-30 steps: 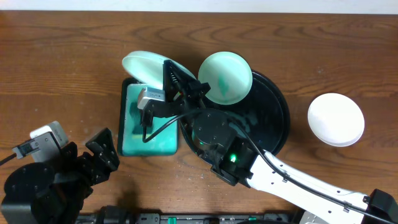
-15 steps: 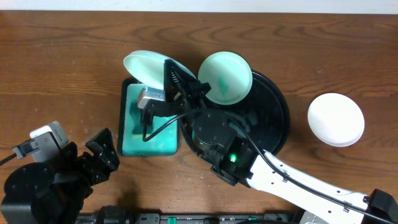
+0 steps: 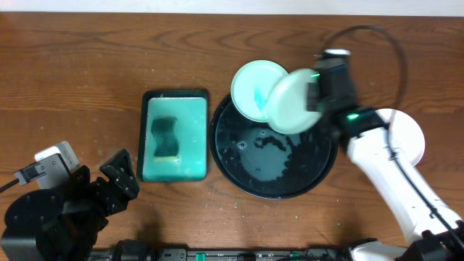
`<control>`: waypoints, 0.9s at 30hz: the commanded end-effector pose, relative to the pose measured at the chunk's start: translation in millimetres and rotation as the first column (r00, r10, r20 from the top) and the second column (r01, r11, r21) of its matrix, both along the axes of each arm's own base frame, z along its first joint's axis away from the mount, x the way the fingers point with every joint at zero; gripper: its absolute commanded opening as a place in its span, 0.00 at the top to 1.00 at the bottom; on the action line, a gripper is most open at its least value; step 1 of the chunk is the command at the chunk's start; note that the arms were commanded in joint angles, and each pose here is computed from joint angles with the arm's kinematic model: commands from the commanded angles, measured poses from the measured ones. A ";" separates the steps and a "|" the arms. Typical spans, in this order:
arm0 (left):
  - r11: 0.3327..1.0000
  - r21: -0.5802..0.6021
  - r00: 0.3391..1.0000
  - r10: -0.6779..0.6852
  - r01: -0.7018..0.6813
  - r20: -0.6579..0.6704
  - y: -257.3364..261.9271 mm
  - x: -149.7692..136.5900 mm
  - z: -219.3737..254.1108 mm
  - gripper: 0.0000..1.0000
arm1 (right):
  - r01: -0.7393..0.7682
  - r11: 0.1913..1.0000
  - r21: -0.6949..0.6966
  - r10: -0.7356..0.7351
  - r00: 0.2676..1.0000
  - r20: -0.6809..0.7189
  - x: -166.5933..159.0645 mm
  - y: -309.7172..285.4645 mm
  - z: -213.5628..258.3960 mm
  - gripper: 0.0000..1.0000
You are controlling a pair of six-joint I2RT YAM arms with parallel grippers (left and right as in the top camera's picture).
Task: Clean dirty plates on tray and stack at the side
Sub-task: 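Carry the pale green plate right and stack it on the white plate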
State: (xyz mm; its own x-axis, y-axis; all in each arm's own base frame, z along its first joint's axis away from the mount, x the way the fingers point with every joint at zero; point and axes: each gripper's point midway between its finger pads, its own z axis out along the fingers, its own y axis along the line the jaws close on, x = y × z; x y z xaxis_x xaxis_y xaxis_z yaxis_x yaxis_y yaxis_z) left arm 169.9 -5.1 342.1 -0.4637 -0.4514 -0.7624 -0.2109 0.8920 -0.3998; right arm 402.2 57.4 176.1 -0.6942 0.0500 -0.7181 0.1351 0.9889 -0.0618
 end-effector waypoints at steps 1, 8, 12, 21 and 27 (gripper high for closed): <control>1.000 0.006 1.000 0.013 -0.013 0.007 2.6 -1.1 2.8 0.15 | 0.184 0.938 0.294 -0.167 0.983 -0.080 -9.1 -51.0 -2.4 0.99; 1.000 0.006 1.000 0.013 -0.013 0.007 2.6 -1.1 2.8 0.15 | 0.603 0.769 0.212 -0.560 0.795 -0.232 -60.4 -198.2 -39.8 0.99; 1.000 0.006 1.000 0.013 -0.013 0.007 2.6 -1.1 2.8 0.15 | 0.609 0.735 0.298 -0.536 0.791 -0.295 -67.8 -215.6 -56.0 0.99; 1.000 0.006 1.000 0.013 -0.013 0.007 2.6 -1.1 2.8 0.15 | 0.280 0.835 0.474 -0.071 0.909 -0.411 -45.6 -126.9 -107.3 0.32; 1.000 0.006 1.000 0.013 -0.013 0.007 2.6 -1.1 2.8 0.15 | 0.275 0.887 0.372 -0.045 0.852 -0.521 -49.8 -112.4 -149.4 0.99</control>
